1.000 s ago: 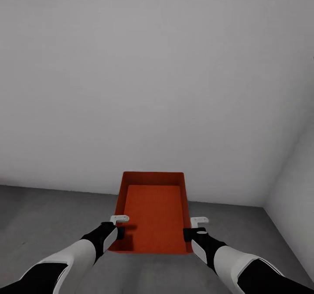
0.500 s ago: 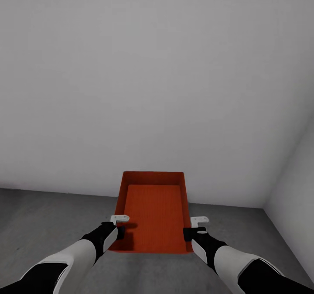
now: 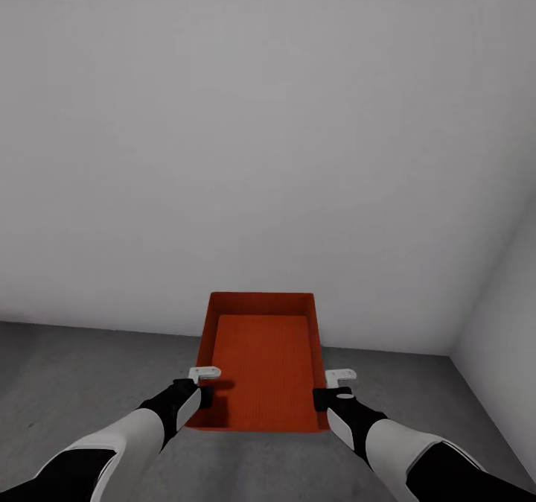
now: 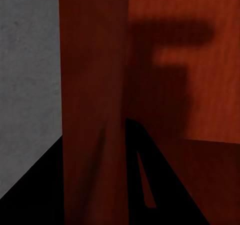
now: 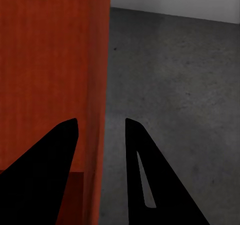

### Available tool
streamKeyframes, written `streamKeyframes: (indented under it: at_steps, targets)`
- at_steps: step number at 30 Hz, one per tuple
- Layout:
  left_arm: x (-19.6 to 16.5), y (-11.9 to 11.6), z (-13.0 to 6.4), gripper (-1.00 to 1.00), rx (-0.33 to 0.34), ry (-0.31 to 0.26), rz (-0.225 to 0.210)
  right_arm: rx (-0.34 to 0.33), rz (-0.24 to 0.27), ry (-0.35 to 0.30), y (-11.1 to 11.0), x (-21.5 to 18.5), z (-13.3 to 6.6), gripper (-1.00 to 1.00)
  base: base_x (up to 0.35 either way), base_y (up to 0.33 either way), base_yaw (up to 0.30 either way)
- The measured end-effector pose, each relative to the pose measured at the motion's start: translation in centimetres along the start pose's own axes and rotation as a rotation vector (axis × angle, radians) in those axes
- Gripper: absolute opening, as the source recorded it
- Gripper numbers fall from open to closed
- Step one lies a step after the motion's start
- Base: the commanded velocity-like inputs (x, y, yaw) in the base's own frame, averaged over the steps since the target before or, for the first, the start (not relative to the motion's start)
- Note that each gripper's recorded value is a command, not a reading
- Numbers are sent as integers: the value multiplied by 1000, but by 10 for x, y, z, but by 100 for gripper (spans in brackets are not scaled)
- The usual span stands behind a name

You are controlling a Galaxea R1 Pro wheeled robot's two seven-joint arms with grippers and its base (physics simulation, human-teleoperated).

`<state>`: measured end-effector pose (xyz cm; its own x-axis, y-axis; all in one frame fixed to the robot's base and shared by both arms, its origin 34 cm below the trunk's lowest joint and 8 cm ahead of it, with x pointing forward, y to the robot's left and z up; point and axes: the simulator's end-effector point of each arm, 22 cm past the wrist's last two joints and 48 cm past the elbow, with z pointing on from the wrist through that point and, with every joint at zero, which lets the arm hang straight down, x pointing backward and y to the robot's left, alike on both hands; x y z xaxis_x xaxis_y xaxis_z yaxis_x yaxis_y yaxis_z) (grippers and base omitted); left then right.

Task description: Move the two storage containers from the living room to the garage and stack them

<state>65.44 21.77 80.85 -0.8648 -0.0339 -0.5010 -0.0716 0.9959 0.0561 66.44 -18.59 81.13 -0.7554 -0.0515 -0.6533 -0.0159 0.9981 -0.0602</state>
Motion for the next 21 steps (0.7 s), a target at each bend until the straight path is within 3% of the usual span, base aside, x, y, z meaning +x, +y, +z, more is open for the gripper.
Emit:
streamKeyframes:
  at_steps: [21]
  targets:
    - [1, 0, 0, -100, -2, 6, 2, 0, 1, 5, 0, 2, 0, -100, 0, 0, 0]
